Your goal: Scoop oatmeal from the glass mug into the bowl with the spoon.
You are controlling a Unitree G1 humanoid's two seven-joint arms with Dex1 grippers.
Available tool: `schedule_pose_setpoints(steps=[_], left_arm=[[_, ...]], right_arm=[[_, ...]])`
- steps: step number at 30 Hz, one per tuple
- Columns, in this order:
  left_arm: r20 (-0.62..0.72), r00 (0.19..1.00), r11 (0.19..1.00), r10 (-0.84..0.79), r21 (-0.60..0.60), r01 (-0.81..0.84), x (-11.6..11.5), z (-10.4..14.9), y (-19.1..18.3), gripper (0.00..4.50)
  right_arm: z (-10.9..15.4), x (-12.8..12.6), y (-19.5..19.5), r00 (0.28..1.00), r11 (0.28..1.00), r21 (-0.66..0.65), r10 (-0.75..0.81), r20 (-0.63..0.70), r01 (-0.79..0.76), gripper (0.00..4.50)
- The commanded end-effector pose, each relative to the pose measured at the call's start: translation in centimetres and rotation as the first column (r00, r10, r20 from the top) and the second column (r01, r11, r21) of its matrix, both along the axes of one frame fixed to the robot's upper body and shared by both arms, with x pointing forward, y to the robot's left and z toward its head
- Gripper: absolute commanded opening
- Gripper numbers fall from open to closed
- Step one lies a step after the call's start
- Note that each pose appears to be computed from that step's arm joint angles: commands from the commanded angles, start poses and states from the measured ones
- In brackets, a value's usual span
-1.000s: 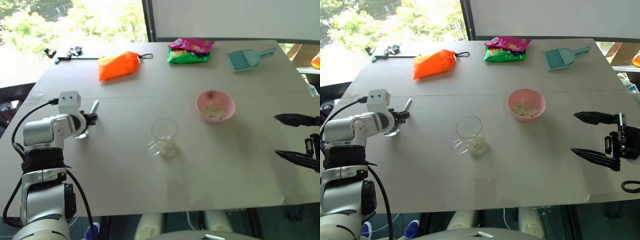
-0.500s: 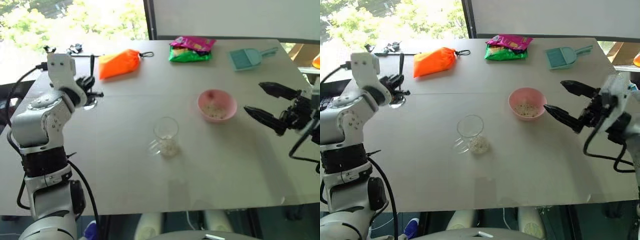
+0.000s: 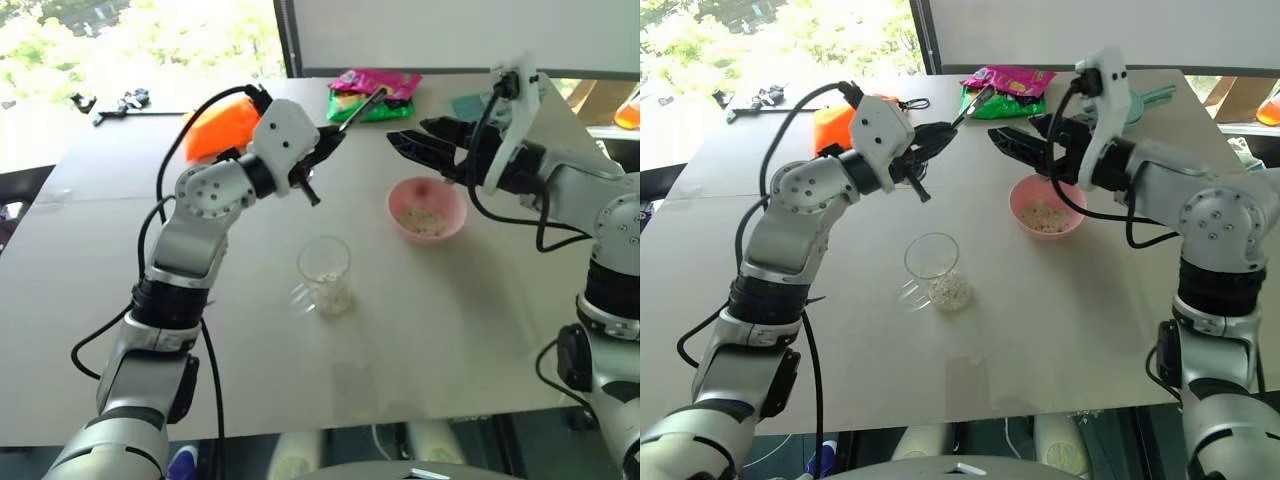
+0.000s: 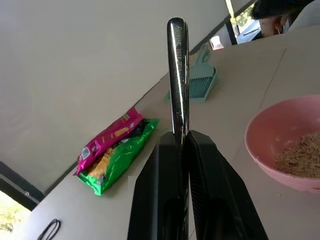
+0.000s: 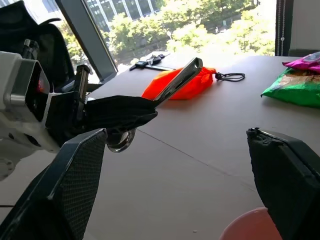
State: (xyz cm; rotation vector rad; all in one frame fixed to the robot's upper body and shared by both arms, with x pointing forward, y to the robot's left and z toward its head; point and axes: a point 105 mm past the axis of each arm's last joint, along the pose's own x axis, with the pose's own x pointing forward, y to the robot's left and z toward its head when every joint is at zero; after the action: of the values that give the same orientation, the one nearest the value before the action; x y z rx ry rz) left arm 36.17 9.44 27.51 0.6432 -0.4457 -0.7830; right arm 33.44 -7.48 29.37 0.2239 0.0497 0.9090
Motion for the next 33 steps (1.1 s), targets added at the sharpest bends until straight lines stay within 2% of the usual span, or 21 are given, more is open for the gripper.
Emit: schedule_pose_setpoints(steps=[1,10,13,20,21,27,30,33], left_arm=[[0.124,0.988,0.995,-0.095,-0.005,0.096,-1.6,2.9,-1.4,0.02],[0.100,0.982,0.987,-0.159,-0.002,0.160,-2.8,2.8,-2.3,0.02],[0.092,0.983,0.987,-0.158,-0.006,0.160,-2.9,2.7,-2.3,0.00],[0.087,0.984,0.987,-0.156,-0.010,0.158,-3.0,2.7,-2.2,0.00],[0.087,0.984,0.987,-0.157,-0.009,0.158,-3.0,2.7,-2.3,0.00],[0.058,0.989,0.990,-0.135,-0.036,0.138,-2.7,2.6,-2.0,0.00],[-0.082,0.977,0.969,-0.196,-0.170,0.180,-2.8,2.7,-1.2,0.00],[-0.140,0.964,0.946,-0.225,-0.268,0.182,-3.6,3.6,0.1,1.18]], right_arm=[[2.2,0.6,-0.2,0.999,0.997,0.066,-0.043,-0.012,0.043,4.50],[4.1,0.0,1.3,1.000,0.989,0.148,0.017,0.026,-0.020,4.50],[4.4,0.0,1.4,0.999,0.988,0.153,0.025,0.030,-0.029,3.69],[4.1,-0.3,1.6,0.998,0.990,0.129,0.058,0.015,-0.059,0.25],[4.0,-0.3,1.7,0.998,0.990,0.123,0.065,0.013,-0.066,0.08],[3.8,-0.2,1.5,0.997,0.988,0.135,0.078,-0.011,-0.076,0.08],[4.1,0.5,0.8,0.999,0.987,0.158,0.035,-0.024,-0.031,0.08],[4.6,1.4,-0.3,0.999,0.981,0.193,-0.015,-0.045,0.024,0.00]])
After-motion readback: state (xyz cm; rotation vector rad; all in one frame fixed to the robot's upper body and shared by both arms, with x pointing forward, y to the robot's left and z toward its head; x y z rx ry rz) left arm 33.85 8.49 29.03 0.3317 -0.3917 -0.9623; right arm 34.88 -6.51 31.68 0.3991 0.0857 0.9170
